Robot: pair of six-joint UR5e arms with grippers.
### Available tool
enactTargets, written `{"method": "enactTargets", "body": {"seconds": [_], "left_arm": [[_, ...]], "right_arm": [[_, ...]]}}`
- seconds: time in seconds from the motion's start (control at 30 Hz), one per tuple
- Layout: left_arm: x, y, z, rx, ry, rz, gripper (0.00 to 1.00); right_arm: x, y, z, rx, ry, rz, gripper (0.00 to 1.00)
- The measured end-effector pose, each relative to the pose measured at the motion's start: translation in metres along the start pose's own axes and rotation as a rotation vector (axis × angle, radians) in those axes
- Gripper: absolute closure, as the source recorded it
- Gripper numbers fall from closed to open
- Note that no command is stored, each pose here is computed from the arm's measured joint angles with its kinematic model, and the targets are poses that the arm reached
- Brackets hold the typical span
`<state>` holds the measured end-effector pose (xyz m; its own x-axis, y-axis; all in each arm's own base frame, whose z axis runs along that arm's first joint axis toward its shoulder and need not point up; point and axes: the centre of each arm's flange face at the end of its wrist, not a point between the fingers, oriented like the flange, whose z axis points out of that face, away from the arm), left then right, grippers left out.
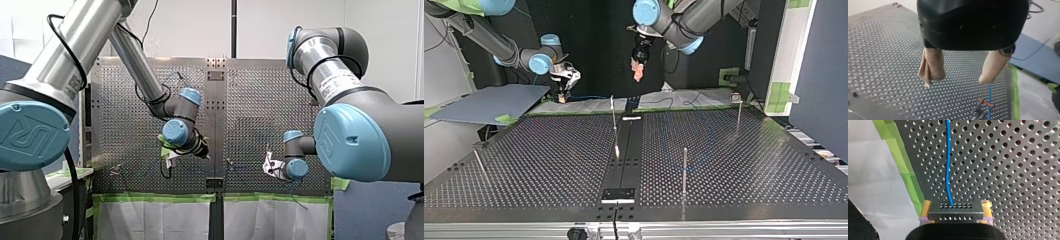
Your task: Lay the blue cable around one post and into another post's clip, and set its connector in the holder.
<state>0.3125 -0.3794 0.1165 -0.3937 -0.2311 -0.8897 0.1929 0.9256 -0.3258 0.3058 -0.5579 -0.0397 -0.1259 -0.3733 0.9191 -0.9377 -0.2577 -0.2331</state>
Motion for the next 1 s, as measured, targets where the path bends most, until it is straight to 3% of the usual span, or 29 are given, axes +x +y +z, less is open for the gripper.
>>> {"method": "enactTargets", "body": {"seconds": [0.23,0.53,1.0], "left_arm": [[-0.044,-0.001,0.012,0.018,-0.028,-0.058,0.0],[-0.128,0.002,0.025,0.05,-0.091,-0.134,0.0],[-0.21,0.042,0.009,-0.038,-0.188,-0.155,0.0]], "right_arm": [[0.0,0.0,0.001,0.005,0.004,0.001,1.0],[0.0,0.001,0.001,0.003,0.005,0.003,1.0],[-0.003,0.002,0.001,0.001,0.001,0.003,1.0]]}}
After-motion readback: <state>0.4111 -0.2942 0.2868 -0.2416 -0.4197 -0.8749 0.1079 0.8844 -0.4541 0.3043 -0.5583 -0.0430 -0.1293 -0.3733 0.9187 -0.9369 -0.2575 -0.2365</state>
